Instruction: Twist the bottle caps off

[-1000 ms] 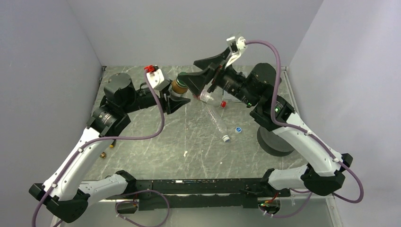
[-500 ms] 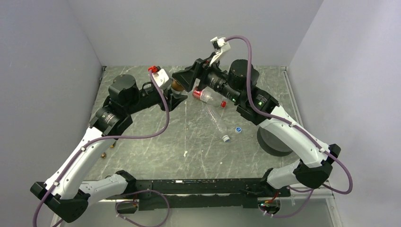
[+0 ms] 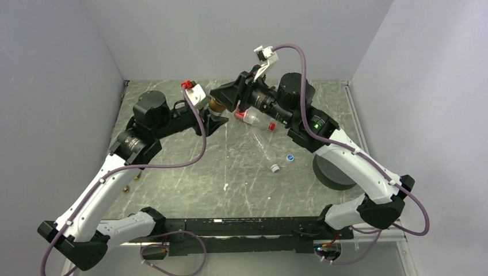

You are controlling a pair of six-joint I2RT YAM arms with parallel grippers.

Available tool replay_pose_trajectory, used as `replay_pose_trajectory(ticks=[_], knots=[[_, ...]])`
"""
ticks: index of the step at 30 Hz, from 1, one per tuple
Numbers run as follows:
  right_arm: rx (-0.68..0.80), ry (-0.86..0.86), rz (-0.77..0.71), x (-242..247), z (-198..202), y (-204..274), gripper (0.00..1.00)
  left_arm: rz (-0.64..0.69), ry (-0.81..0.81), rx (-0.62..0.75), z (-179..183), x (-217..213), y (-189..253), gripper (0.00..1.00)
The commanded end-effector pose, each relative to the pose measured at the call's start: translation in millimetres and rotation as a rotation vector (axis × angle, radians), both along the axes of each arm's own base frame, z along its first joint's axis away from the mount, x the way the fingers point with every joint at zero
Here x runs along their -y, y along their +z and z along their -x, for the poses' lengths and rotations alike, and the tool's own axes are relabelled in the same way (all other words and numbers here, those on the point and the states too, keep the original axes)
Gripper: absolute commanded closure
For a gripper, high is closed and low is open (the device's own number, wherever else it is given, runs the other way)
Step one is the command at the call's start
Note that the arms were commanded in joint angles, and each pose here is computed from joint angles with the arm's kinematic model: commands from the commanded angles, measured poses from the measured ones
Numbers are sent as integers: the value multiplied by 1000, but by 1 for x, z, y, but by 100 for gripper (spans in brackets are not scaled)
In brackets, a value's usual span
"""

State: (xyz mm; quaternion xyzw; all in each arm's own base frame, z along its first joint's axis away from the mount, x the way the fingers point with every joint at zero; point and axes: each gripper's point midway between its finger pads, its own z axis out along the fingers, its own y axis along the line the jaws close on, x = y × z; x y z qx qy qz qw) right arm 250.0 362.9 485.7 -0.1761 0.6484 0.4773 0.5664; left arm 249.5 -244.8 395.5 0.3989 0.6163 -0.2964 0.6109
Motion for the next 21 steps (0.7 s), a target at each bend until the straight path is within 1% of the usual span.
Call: replay_pose_trajectory(ticks=[1,4,8,11,13,15,17,19,21], knots=[[151,80,-55,13,25,39,94,75,-162,30,29,13,26,100],[288,206,-59,19,54,48,94,98,-326,-14,59,22,28,100],[424,402,-79,28,95,59,94,137,-593,-101,108,29,35,100],[461,492,-91,35,112,64,95,148,-704,-162,128,28,37,100],[454,510,-103,38,112,65,96,147,-722,-169,131,27,38,100],[433,450,-113,42,100,66,97,142,-700,-155,128,27,38,100],[377,326,-104,50,76,61,97,133,-650,-136,120,27,35,100],[259,136,-66,64,36,46,96,123,-623,-120,116,26,34,100],[113,-85,4,88,-10,13,95,114,-592,-106,112,25,32,100]])
